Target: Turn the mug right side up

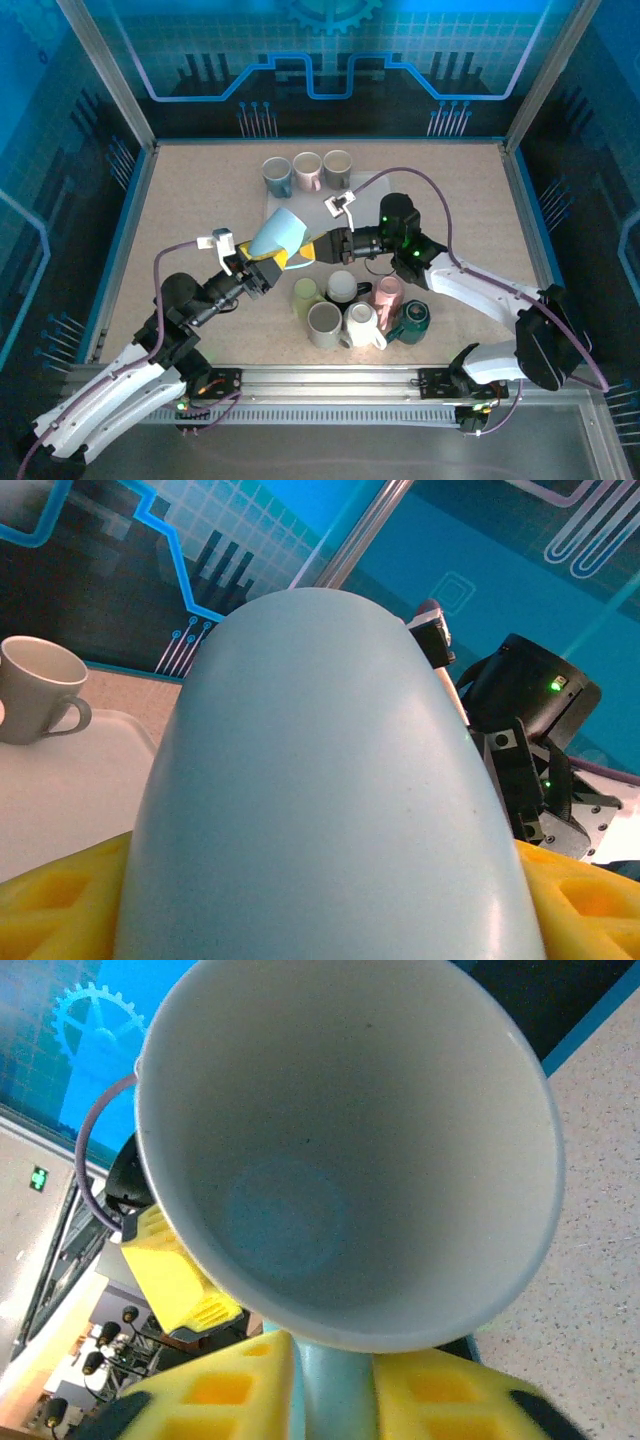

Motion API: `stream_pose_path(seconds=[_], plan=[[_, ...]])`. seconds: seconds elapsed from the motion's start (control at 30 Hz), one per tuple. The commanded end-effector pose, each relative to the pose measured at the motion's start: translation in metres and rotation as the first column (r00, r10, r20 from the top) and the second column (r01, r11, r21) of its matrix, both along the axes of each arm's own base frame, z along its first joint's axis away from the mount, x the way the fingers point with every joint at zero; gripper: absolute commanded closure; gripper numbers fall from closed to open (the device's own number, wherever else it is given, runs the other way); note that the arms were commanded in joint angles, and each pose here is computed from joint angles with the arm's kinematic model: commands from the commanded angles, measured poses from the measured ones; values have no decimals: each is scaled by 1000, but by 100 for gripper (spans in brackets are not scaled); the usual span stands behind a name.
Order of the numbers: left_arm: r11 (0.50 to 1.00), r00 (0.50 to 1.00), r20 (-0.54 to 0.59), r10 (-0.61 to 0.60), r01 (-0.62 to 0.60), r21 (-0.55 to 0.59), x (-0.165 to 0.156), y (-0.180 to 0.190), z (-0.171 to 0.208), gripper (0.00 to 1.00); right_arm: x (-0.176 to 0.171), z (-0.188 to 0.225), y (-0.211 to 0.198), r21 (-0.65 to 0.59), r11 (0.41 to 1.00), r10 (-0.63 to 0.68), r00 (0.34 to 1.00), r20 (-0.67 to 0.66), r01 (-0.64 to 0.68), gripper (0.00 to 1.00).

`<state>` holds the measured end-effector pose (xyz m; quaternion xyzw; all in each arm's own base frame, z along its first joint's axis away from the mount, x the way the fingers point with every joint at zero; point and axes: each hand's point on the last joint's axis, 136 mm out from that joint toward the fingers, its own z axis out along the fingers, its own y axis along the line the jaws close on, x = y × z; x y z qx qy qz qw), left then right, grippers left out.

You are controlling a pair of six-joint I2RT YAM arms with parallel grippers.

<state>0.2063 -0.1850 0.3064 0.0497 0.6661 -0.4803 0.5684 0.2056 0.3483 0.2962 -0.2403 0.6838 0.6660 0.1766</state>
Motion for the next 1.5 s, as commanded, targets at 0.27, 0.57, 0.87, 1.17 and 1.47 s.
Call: stream_pose_path(seconds=[0.27,0.57,0.87,1.17,1.47], plan=[[999,999,40,37,-36,-26,-10,16,11,6,8,18,-9,17,997,-80,996,31,79,100],[988,988,-24,153,-152,36,-16,45,6,1,28,2,-47,-127,949,-268,951,153,288,100],[968,981,-80,179,-161,195,-32,62,3,1,63,-18,-113,-331,695,-441,742,506,639,100],[922,968,-123,217,-162,351,-43,78,-18,1,91,-22,-162,-365,443,-411,547,729,819,100],[904,961,-146,233,-159,396,-48,85,-36,1,116,-23,-191,-310,271,-442,403,801,912,100]])
